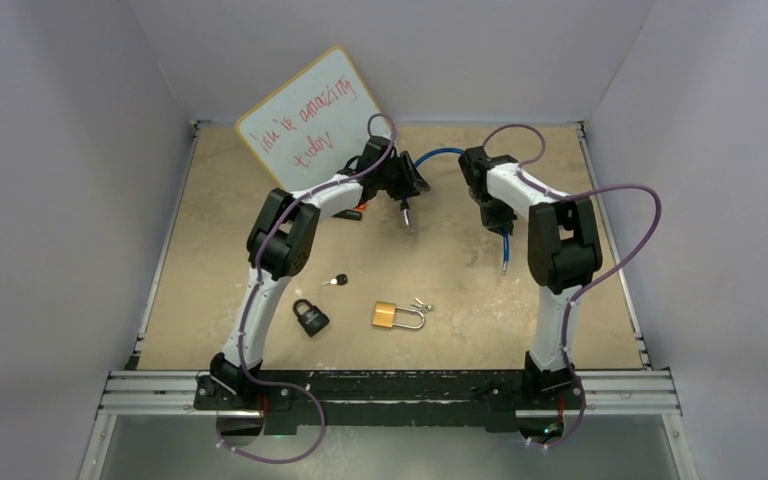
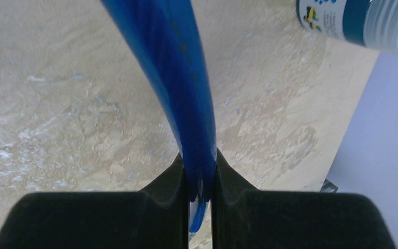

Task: Unlock with the key

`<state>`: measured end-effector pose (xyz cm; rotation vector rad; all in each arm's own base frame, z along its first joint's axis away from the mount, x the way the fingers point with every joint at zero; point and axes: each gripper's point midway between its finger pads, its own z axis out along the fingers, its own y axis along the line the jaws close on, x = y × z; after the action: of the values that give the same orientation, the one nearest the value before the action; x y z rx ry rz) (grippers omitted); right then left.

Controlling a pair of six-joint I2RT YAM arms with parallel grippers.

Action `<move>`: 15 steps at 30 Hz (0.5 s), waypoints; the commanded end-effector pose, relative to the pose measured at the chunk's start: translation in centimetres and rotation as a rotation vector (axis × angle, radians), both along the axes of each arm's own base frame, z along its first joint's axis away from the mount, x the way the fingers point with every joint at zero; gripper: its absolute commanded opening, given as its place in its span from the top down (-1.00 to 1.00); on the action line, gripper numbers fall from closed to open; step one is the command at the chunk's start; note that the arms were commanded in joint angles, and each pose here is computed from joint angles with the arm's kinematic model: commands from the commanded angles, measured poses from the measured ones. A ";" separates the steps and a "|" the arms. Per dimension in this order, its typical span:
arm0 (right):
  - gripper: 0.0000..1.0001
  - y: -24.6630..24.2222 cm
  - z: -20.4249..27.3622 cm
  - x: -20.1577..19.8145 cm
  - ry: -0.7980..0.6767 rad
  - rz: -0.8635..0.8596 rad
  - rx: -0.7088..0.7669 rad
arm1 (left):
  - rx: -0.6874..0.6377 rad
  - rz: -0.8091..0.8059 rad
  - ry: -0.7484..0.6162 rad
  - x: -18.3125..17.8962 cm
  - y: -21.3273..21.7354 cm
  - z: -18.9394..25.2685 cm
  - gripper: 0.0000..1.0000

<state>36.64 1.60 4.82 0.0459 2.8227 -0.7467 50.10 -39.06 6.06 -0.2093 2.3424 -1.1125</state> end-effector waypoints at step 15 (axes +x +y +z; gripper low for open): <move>0.30 -0.7 2.0 2.0 -0.085 -0.002 0.067 | 0.288 0.061 -0.160 3.8 4.7 -1.3 -0.29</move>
<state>37.49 0.25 4.83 0.0665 2.8323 -0.6945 53.35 -35.91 4.28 -0.1492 2.3136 -0.8400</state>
